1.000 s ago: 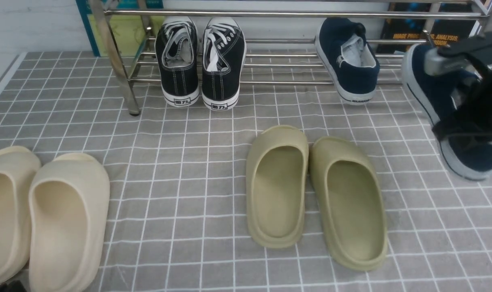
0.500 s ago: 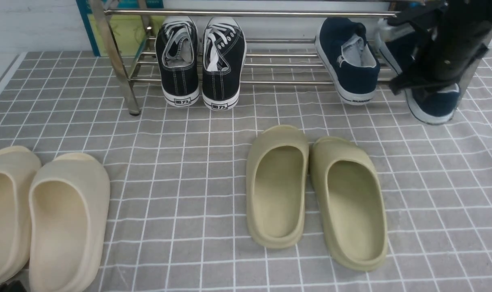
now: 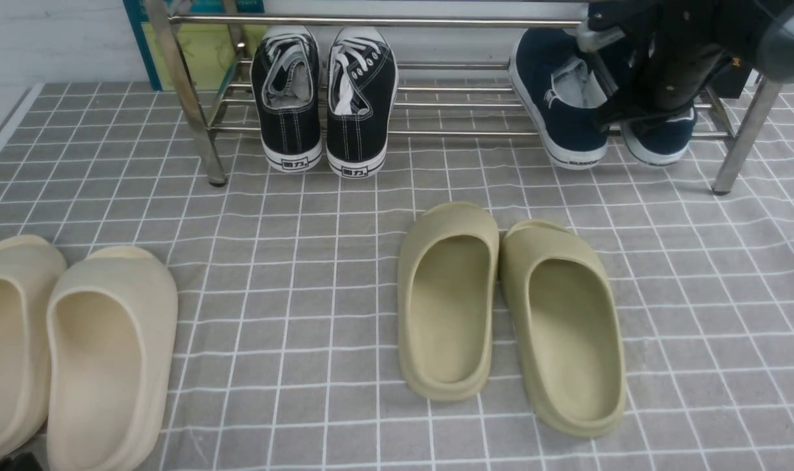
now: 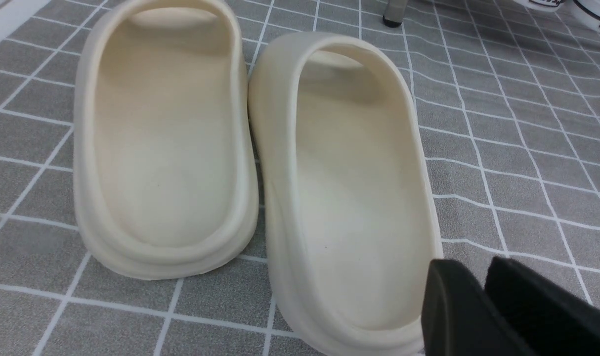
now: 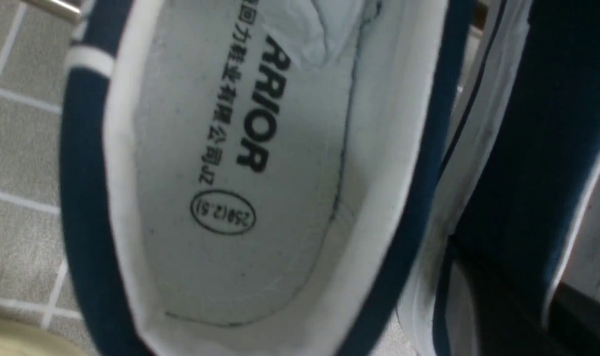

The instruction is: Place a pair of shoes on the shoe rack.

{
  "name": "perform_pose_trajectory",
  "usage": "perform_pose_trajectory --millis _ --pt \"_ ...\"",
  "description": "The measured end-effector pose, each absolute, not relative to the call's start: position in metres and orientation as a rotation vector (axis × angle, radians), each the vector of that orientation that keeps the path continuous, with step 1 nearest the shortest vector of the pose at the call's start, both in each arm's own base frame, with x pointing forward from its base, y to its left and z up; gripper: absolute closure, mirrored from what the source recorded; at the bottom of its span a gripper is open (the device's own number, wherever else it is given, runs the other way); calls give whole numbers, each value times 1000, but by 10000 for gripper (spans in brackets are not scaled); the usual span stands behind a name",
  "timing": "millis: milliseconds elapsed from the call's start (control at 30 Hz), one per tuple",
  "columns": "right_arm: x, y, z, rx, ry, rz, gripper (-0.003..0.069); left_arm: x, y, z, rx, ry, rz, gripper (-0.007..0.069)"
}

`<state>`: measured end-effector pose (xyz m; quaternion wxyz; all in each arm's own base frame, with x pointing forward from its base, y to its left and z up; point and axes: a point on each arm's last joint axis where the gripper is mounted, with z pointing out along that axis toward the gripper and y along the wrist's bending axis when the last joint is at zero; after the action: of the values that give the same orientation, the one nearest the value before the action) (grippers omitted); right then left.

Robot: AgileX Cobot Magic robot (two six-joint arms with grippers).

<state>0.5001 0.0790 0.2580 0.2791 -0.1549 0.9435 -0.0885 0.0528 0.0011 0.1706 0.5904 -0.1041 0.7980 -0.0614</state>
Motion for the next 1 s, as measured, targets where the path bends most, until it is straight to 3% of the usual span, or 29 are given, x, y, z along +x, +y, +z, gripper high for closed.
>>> perform_pose_trajectory --millis 133,300,433,600,767,800,900,1000 --pt "501 79 260 -409 2521 -235 496 53 1 171 -242 1857 -143 513" --pt "489 79 280 -354 2554 -182 327 53 1 171 -242 1857 -143 513" --pt "463 78 312 -372 2627 -134 297 53 1 171 -242 1857 -143 513" --pt "421 76 367 -390 2568 -52 370 53 1 171 -242 1856 -143 512" --pt "350 69 412 -381 2519 51 542 53 1 171 -242 1856 -143 510" --pt "350 69 409 -382 2530 51 549 53 1 171 -242 1856 -143 509" --pt "289 58 421 -377 2499 61 644 53 1 171 -242 1856 -143 502" --pt "238 48 423 -324 2388 83 662 53 1 171 -242 1856 -143 497"
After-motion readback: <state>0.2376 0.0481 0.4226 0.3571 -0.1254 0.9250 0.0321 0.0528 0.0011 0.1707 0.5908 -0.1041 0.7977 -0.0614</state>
